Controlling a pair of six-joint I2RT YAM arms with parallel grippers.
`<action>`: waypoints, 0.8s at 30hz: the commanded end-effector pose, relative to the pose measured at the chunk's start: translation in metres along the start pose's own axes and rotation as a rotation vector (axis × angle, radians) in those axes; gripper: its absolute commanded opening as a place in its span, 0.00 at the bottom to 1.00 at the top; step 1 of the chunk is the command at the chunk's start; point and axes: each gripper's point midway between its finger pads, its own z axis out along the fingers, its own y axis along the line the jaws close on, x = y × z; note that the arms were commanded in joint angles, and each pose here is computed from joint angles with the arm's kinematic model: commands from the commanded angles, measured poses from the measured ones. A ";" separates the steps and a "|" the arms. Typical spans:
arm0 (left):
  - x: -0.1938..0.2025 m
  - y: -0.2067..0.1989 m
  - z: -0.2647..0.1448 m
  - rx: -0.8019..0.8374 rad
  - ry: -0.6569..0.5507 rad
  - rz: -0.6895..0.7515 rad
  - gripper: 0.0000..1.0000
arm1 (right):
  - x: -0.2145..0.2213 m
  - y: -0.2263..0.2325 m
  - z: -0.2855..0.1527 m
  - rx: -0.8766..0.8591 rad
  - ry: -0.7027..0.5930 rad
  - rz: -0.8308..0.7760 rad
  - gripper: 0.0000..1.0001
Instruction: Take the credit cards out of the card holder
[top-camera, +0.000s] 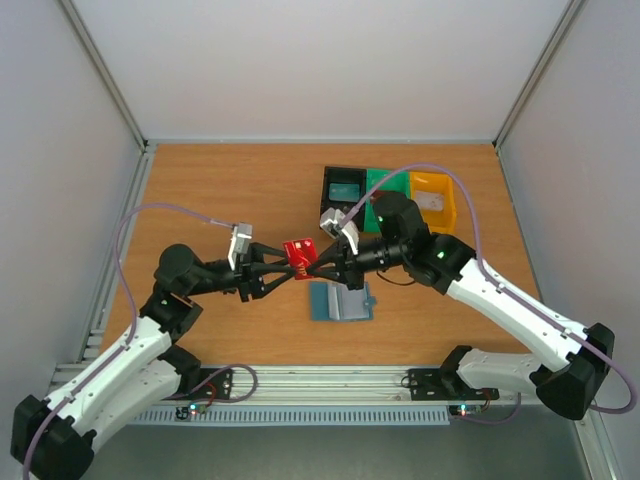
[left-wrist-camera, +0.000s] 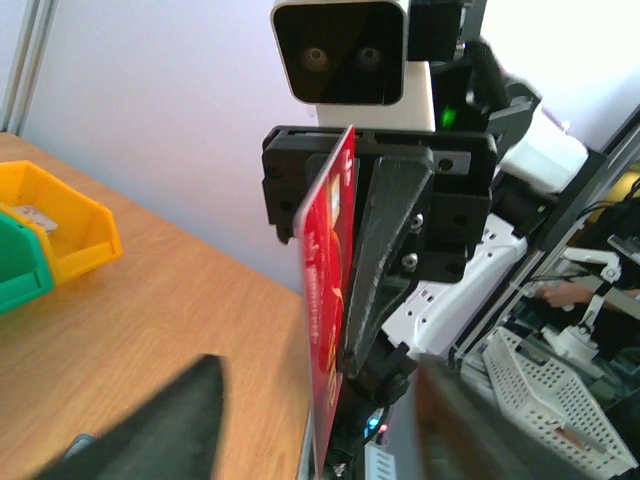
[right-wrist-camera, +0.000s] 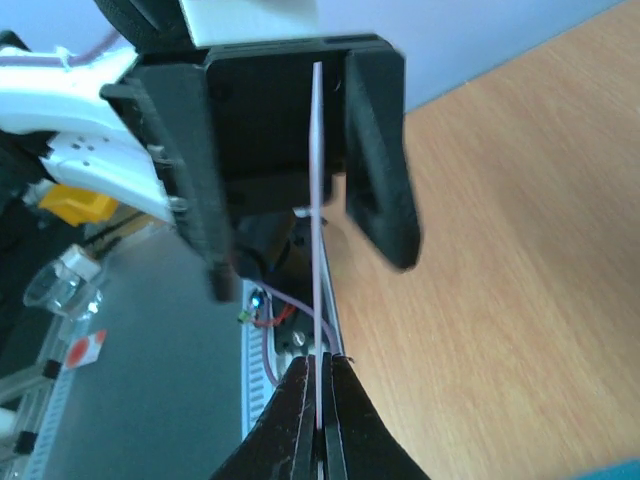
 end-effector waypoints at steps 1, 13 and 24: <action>0.009 -0.004 -0.006 0.012 0.039 0.096 0.66 | 0.048 -0.013 -0.014 0.119 0.272 0.039 0.01; 0.078 -0.014 -0.016 0.180 0.309 0.235 0.60 | 0.118 -0.016 -0.001 0.299 0.775 -0.142 0.01; 0.098 -0.012 -0.009 0.179 0.366 0.336 0.20 | 0.105 -0.002 0.023 0.226 0.773 -0.232 0.01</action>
